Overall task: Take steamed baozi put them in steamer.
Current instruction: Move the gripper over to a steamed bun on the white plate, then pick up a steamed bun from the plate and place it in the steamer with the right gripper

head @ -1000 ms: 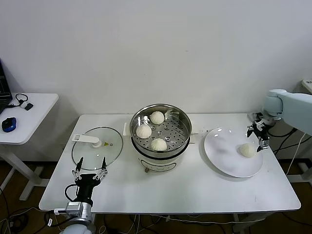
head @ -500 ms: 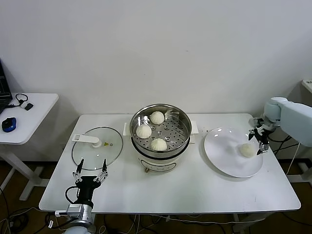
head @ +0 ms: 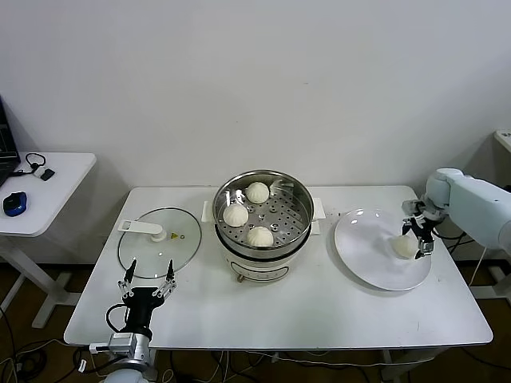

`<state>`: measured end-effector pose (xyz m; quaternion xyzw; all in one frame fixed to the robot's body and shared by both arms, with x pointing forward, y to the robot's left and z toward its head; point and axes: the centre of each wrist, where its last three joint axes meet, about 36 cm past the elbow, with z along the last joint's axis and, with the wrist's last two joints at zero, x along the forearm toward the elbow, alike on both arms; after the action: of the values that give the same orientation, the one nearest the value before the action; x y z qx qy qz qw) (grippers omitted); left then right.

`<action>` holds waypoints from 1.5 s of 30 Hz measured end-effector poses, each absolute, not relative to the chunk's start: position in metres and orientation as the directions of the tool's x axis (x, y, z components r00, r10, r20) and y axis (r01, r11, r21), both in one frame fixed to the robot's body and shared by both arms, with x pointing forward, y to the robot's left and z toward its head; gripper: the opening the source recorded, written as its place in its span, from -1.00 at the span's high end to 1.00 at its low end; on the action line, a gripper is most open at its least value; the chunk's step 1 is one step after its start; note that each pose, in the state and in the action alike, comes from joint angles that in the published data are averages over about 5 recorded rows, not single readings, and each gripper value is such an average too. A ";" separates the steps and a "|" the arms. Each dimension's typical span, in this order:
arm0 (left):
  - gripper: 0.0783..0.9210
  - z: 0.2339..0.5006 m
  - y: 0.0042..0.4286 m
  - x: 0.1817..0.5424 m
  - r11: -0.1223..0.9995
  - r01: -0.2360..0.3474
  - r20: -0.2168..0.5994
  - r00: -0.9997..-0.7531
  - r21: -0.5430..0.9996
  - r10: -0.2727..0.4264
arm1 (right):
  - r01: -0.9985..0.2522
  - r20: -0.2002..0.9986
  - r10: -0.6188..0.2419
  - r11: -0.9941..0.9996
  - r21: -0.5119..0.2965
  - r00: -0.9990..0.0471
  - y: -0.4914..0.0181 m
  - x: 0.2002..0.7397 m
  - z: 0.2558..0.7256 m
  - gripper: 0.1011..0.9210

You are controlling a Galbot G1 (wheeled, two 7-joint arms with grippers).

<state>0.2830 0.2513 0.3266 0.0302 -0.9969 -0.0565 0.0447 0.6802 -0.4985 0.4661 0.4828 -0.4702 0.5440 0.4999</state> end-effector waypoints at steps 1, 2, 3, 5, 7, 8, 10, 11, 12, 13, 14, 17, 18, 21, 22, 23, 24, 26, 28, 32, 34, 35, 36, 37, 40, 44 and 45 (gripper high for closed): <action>-0.77 0.327 0.251 0.283 0.992 -0.055 0.086 -0.994 0.115 -0.065 | -0.998 0.995 0.089 -0.058 -0.029 -0.034 -0.498 0.680 0.466 -0.70; -0.77 0.327 0.252 0.284 0.992 -0.056 0.085 -0.994 0.116 -0.066 | -0.998 0.995 0.089 -0.058 -0.029 -0.035 -0.498 0.681 0.466 -0.67; -0.77 0.327 0.252 0.284 0.992 -0.056 0.085 -0.994 0.116 -0.066 | -0.998 0.995 0.089 -0.059 -0.030 -0.035 -0.498 0.681 0.466 -0.61; -0.77 0.328 0.252 0.285 0.992 -0.057 0.083 -0.994 0.116 -0.066 | -0.998 0.995 0.090 -0.059 -0.030 -0.035 -0.498 0.681 0.467 -0.46; -0.77 0.328 0.252 0.285 0.992 -0.057 0.082 -0.994 0.116 -0.067 | -0.998 0.995 0.090 -0.059 -0.032 -0.037 -0.498 0.682 0.469 -0.33; -0.77 0.329 0.252 0.286 0.992 -0.057 0.081 -0.994 0.116 -0.067 | -0.998 0.995 0.090 -0.059 -0.034 -0.039 -0.498 0.682 0.470 -0.27; -0.77 0.329 0.252 0.286 0.992 -0.057 0.079 -0.995 0.116 -0.067 | -0.998 0.995 0.089 -0.058 -0.037 -0.042 -0.498 0.683 0.473 -0.19; -0.77 0.330 0.252 0.286 0.992 -0.057 0.078 -0.995 0.117 -0.067 | -0.998 0.995 0.089 -0.057 -0.039 -0.044 -0.498 0.683 0.474 -0.17; -0.77 0.330 0.252 0.286 0.991 -0.057 0.077 -0.995 0.117 -0.067 | -0.998 0.995 0.088 -0.057 -0.041 -0.046 -0.498 0.683 0.477 -0.16; -0.77 0.331 0.253 0.286 0.991 -0.058 0.076 -0.995 0.117 -0.067 | -0.997 0.995 0.087 -0.057 -0.043 -0.048 -0.497 0.683 0.479 -0.15; -0.77 0.331 0.253 0.286 0.991 -0.058 0.075 -0.995 0.117 -0.067 | -0.997 0.995 0.086 -0.058 -0.045 -0.050 -0.497 0.683 0.483 -0.14; -0.77 0.332 0.254 0.286 0.991 -0.057 0.072 -0.995 0.118 -0.066 | -0.997 0.995 0.081 -0.064 -0.053 -0.058 -0.493 0.684 0.496 -0.14; -0.77 0.333 0.254 0.286 0.991 -0.056 0.071 -0.995 0.118 -0.065 | -0.996 0.995 0.078 -0.067 -0.056 -0.061 -0.491 0.685 0.501 -0.14; -0.77 0.335 0.255 0.286 0.992 -0.053 0.068 -0.996 0.118 -0.061 | -0.994 0.995 0.065 -0.082 -0.070 -0.076 -0.481 0.686 0.524 -0.15; -0.77 0.335 0.255 0.286 0.992 -0.052 0.066 -0.996 0.117 -0.060 | -0.993 0.995 0.059 -0.089 -0.076 -0.082 -0.476 0.687 0.533 -0.16; -0.77 0.336 0.255 0.287 0.992 -0.050 0.064 -0.996 0.117 -0.058 | -0.992 0.995 0.052 -0.096 -0.082 -0.088 -0.470 0.687 0.542 -0.16; -0.77 0.337 0.255 0.287 0.992 -0.048 0.062 -0.997 0.117 -0.056 | -0.991 0.995 0.044 -0.103 -0.089 -0.094 -0.463 0.687 0.552 -0.16; -0.77 0.339 0.255 0.289 0.992 -0.043 0.060 -0.997 0.117 -0.051 | -0.988 0.994 0.028 -0.117 -0.102 -0.105 -0.449 0.686 0.573 -0.16; -0.77 0.340 0.255 0.289 0.992 -0.038 0.060 -0.997 0.118 -0.045 | -0.985 0.993 0.012 -0.127 -0.114 -0.116 -0.433 0.683 0.594 -0.16; -0.77 0.340 0.255 0.291 0.992 -0.029 0.061 -0.997 0.119 -0.036 | -0.981 0.990 -0.024 -0.136 -0.141 -0.139 -0.400 0.673 0.638 -0.17; -0.77 0.340 0.254 0.291 0.992 -0.028 0.062 -0.997 0.119 -0.035 | -0.979 0.987 -0.046 -0.134 -0.156 -0.152 -0.382 0.667 0.658 -0.17; -0.77 0.340 0.254 0.291 0.992 -0.028 0.062 -0.997 0.119 -0.035 | -0.978 0.986 -0.057 -0.132 -0.163 -0.157 -0.373 0.663 0.668 -0.17; -0.77 0.339 0.254 0.291 0.992 -0.028 0.063 -0.997 0.119 -0.036 | -0.977 0.985 -0.068 -0.128 -0.169 -0.161 -0.365 0.660 0.676 -0.18; -0.77 0.339 0.254 0.291 0.992 -0.029 0.064 -0.997 0.119 -0.036 | -0.977 0.983 -0.078 -0.123 -0.173 -0.164 -0.357 0.656 0.683 -0.19; -0.77 0.339 0.253 0.291 0.992 -0.028 0.064 -0.997 0.120 -0.036 | -0.977 0.979 -0.103 -0.106 -0.185 -0.174 -0.335 0.648 0.701 -0.21; -0.77 0.339 0.252 0.291 0.992 -0.024 0.061 -0.998 0.122 -0.031 | -0.975 0.973 -0.131 -0.089 -0.203 -0.191 -0.305 0.642 0.716 -0.21; -0.77 0.340 0.252 0.291 0.992 -0.024 0.059 -0.998 0.123 -0.031 | -0.974 0.971 -0.136 -0.087 -0.209 -0.196 -0.297 0.642 0.718 -0.21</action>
<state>0.2909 0.2517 0.3397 0.0137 -0.9976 -0.0613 0.0306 0.6416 -0.2972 0.7179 0.5018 -0.5533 0.5401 0.3878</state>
